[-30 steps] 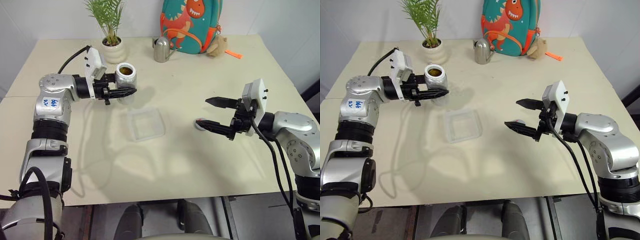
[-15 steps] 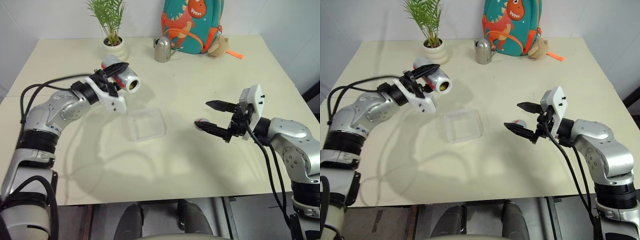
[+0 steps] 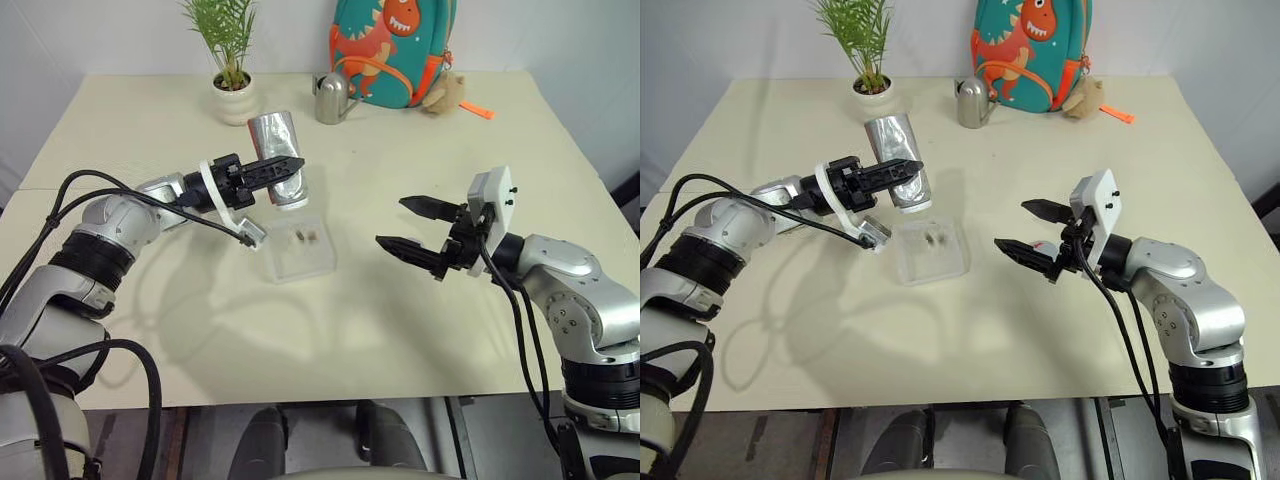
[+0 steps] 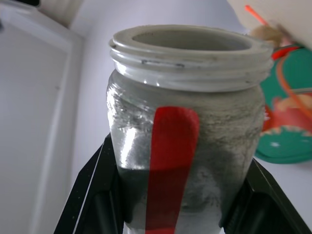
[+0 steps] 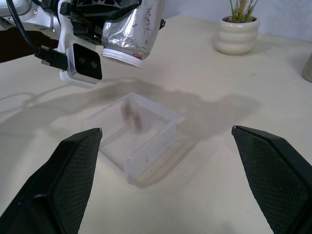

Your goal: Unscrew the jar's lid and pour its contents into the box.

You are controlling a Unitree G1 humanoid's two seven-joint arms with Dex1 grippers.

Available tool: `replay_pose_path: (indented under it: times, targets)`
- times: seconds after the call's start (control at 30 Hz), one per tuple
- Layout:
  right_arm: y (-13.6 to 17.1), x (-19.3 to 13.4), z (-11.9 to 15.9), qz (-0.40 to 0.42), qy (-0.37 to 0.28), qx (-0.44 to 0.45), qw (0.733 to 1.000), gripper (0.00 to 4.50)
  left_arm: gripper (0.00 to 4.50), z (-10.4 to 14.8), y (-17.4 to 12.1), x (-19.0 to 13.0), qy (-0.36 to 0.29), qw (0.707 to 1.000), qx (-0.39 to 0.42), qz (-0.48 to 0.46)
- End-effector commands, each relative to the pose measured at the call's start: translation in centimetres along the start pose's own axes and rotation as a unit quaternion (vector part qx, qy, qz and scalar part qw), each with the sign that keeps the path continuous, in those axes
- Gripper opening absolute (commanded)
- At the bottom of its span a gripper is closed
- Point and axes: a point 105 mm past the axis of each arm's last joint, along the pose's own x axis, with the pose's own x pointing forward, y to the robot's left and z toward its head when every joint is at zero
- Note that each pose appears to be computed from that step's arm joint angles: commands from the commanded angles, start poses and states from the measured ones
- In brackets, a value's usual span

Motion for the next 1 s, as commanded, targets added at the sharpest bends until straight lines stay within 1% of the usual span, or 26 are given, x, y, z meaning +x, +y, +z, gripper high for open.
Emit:
replay_pose_path:
  times: [0.03,0.13,0.2,0.23,0.33,0.4,0.43,0.47,0.5,0.53,0.57,0.6,0.63,0.67,0.7,0.73,0.77,0.8,0.87,0.9,0.93,1.0]
  targets:
    - [0.5,0.2,0.9,0.007,-0.019,-0.012,1.000,4.49,1.92,-0.8,0.3,-0.2,0.000,1.000,0.023,0.011]
    - [0.5,0.2,0.8,0.007,-0.021,-0.010,1.000,4.49,1.92,-1.1,-0.1,-0.7,0.013,1.000,0.008,-0.004]
    - [0.5,0.2,0.8,0.008,-0.021,-0.009,1.000,4.49,1.92,-1.7,-0.2,-1.1,0.035,0.999,-0.018,-0.011]
    - [0.6,0.2,0.8,0.010,-0.022,-0.008,1.000,4.49,1.92,-2.1,-0.2,-1.2,0.047,0.998,-0.039,-0.014]
    - [0.7,0.0,0.7,0.016,-0.021,-0.005,1.000,4.49,1.92,-3.4,-0.1,-1.6,0.098,0.985,-0.143,-0.026]
    - [0.9,-0.2,0.6,0.023,-0.014,-0.004,1.000,4.49,1.92,-4.2,-0.3,-2.1,0.137,0.963,-0.228,-0.045]
    - [1.0,-0.4,0.4,0.027,-0.010,-0.005,1.000,4.49,1.92,-4.6,-0.6,-2.5,0.170,0.938,-0.298,-0.055]
    - [1.0,-0.5,0.3,0.029,-0.006,-0.004,1.000,4.49,1.92,-5.7,-0.5,-3.2,0.214,0.910,-0.353,-0.044]
    - [1.0,-0.6,0.2,0.031,-0.003,-0.004,1.000,4.49,1.92,-6.4,-0.3,-3.7,0.242,0.888,-0.390,-0.034]
    - [0.9,-0.7,0.1,0.033,-0.001,-0.004,0.999,4.49,1.92,-6.8,-1.2,-4.5,0.284,0.844,-0.453,-0.049]
    - [0.9,-0.7,0.0,0.033,0.001,-0.004,0.999,4.49,1.92,-6.9,-1.9,-5.1,0.305,0.809,-0.498,-0.062]
    - [0.8,-0.7,0.0,0.034,0.002,-0.004,0.999,4.49,1.92,-7.3,-2.4,-5.8,0.338,0.765,-0.545,-0.055]
    - [0.8,-0.6,-0.1,0.036,0.002,-0.004,0.999,4.49,1.92,-7.1,-3.6,-6.9,0.372,0.688,-0.620,-0.057]
    - [0.7,-0.4,0.0,0.038,0.003,-0.004,0.999,4.49,1.92,-7.0,-4.1,-7.8,0.393,0.632,-0.667,-0.040]
    - [0.7,-0.4,0.0,0.039,0.003,-0.005,0.999,4.49,1.92,-6.8,-4.4,-8.3,0.401,0.592,-0.698,-0.029]
    - [0.7,-0.2,0.0,0.043,0.003,-0.007,0.999,4.49,1.92,-5.8,-5.0,-9.2,0.411,0.542,-0.732,-0.035]
    - [0.6,-0.1,0.0,0.045,0.003,-0.008,0.999,4.49,1.92,-5.2,-5.3,-9.7,0.416,0.512,-0.750,-0.039]
    - [0.7,0.1,0.0,0.052,0.006,-0.014,0.999,4.49,1.92,-4.0,-6.2,-10.9,0.438,0.430,-0.789,-0.029]
    - [1.0,0.4,-0.1,0.072,0.011,-0.033,0.997,4.49,1.92,-2.7,-6.9,-12.3,0.459,0.313,-0.831,0.018]
    - [1.2,0.4,-0.1,0.078,0.010,-0.040,0.996,4.49,1.92,-2.3,-7.0,-12.7,0.461,0.276,-0.843,0.033]
    - [1.2,0.5,-0.1,0.084,0.009,-0.041,0.996,4.49,1.92,-2.1,-6.9,-12.8,0.455,0.257,-0.852,0.044]
    - [1.2,0.8,-0.3,0.089,0.013,-0.053,0.995,4.49,1.92,-2.0,-6.8,-13.4,0.454,0.251,-0.852,0.073]
